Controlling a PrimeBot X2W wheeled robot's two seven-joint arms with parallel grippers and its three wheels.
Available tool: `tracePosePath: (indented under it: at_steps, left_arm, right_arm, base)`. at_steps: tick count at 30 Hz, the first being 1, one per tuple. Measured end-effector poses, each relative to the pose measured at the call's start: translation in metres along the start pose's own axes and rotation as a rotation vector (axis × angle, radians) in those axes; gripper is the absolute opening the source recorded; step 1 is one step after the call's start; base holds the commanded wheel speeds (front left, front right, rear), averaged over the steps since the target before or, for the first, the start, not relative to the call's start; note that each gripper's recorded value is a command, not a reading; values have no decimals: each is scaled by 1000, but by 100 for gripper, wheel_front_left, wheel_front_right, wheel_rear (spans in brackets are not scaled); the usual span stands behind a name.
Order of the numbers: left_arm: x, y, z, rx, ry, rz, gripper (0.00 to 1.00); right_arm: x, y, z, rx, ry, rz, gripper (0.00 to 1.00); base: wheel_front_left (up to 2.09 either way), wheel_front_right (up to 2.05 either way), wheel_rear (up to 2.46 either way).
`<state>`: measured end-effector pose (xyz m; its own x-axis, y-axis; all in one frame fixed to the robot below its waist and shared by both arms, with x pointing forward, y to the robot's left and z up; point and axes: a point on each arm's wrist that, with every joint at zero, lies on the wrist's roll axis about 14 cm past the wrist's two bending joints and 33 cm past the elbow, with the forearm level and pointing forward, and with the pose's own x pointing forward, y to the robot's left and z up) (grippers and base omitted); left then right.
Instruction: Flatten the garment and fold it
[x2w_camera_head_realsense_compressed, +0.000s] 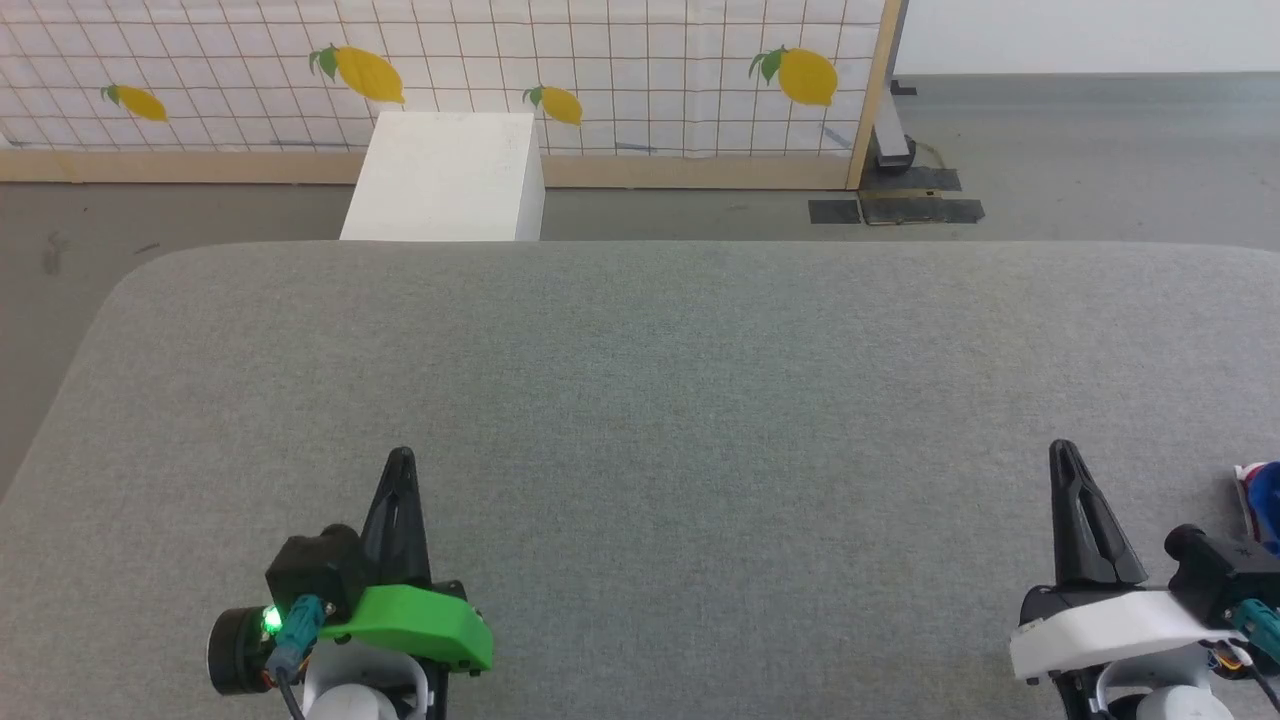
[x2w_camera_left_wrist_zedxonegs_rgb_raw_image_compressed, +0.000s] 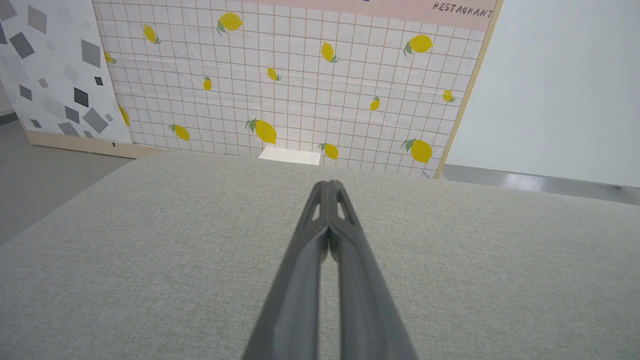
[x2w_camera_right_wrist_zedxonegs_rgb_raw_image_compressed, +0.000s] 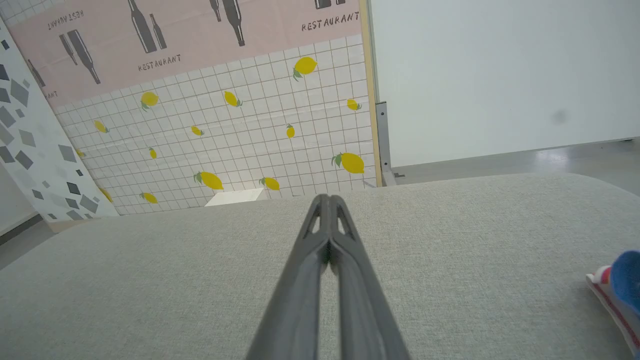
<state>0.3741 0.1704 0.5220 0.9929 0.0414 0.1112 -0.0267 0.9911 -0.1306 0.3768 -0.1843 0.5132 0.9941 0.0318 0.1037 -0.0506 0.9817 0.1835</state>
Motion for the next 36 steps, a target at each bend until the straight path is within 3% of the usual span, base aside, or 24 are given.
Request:
tracePosePath:
  at_steps: [36]
  left_arm:
    - [2, 0, 4, 48, 25, -19, 0]
  right_arm:
    - [0, 9, 3, -63, 34, 36, 0]
  base:
    - [0, 0, 0]
